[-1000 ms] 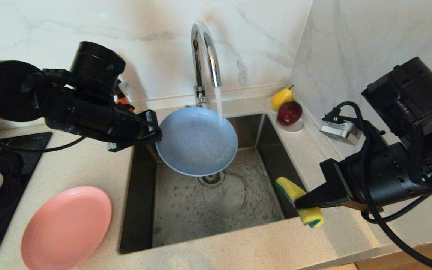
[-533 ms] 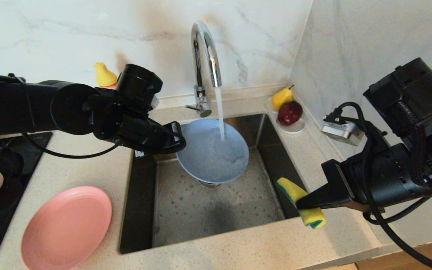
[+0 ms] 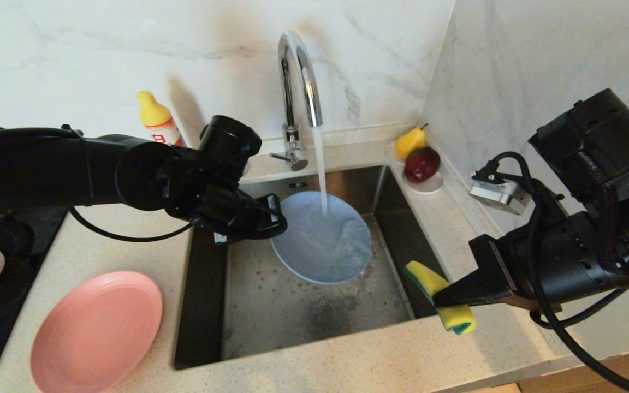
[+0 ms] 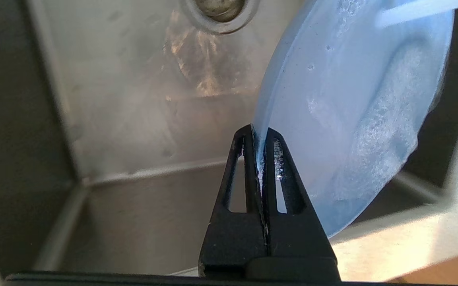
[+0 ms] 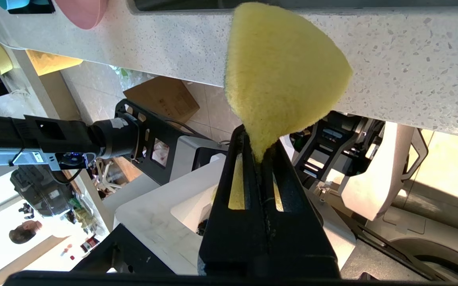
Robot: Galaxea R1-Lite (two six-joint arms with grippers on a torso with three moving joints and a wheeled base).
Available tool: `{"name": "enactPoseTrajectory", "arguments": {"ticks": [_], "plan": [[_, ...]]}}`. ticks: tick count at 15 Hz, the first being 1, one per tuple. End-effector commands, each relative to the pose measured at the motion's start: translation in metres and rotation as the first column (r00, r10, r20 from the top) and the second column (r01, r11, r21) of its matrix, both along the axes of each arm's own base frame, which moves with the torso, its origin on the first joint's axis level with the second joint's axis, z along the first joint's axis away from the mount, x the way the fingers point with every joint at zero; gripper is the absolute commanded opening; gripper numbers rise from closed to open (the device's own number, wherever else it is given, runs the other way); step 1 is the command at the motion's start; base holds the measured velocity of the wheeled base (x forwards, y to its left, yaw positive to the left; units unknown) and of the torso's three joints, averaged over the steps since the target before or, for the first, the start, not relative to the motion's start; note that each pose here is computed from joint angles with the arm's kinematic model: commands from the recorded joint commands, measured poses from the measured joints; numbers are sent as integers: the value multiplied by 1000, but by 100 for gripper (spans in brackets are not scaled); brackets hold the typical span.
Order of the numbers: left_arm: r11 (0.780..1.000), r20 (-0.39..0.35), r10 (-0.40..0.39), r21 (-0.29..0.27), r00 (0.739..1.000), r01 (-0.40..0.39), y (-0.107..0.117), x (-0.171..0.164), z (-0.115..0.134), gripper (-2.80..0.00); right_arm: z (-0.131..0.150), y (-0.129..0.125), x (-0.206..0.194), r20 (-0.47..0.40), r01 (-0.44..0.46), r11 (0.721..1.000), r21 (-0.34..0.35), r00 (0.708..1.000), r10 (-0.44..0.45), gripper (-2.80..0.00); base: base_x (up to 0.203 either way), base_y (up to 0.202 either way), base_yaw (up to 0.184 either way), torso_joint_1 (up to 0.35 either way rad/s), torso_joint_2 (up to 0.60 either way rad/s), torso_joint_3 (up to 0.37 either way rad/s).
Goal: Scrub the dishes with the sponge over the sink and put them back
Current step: Wash the plate
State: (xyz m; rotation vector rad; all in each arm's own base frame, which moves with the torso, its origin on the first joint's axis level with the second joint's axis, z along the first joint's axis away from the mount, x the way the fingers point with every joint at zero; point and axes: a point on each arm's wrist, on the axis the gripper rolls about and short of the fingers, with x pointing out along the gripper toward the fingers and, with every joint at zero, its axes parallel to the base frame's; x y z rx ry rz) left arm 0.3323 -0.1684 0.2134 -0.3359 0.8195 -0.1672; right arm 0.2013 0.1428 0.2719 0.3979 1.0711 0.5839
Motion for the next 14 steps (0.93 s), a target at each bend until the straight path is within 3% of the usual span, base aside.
{"name": "enactPoseTrajectory", "arguments": {"ticks": [1, 3, 6, 9, 11, 14], "plan": [[1000, 3, 20, 21, 1000, -20, 6, -9, 2, -280, -1, 0, 0, -10, 0, 1000, -2, 1000, 0, -280, 0, 0, 0, 0, 0, 0], [996, 44, 59, 61, 997, -62, 19, -17, 12, -280, -2, 2, 1, -5, -2, 1000, 1, 1000, 2, -280, 0, 0, 0, 0, 0, 0], [979, 135, 97, 168, 986, -119, 37, -30, 29, -280, -5, 7, 2, -10, -16, 1000, -1, 1000, 16, -280, 0, 0, 0, 0, 0, 0], [968, 211, 100, 206, 972, -144, 54, -46, 45, -280, -6, 8, 3, -17, -20, 1000, -3, 1000, 19, -280, 0, 0, 0, 0, 0, 0], [961, 275, 82, 232, 958, -149, 63, -54, 47, -280, -7, 10, 2, -17, -26, 1000, -5, 1000, 26, -280, 0, 0, 0, 0, 0, 0], [932, 374, 57, 312, 926, -183, 72, -62, 37, -280, -12, 12, 0, -35, -36, 999, -17, 999, 35, -280, 0, 0, 0, 0, 0, 0]]}}
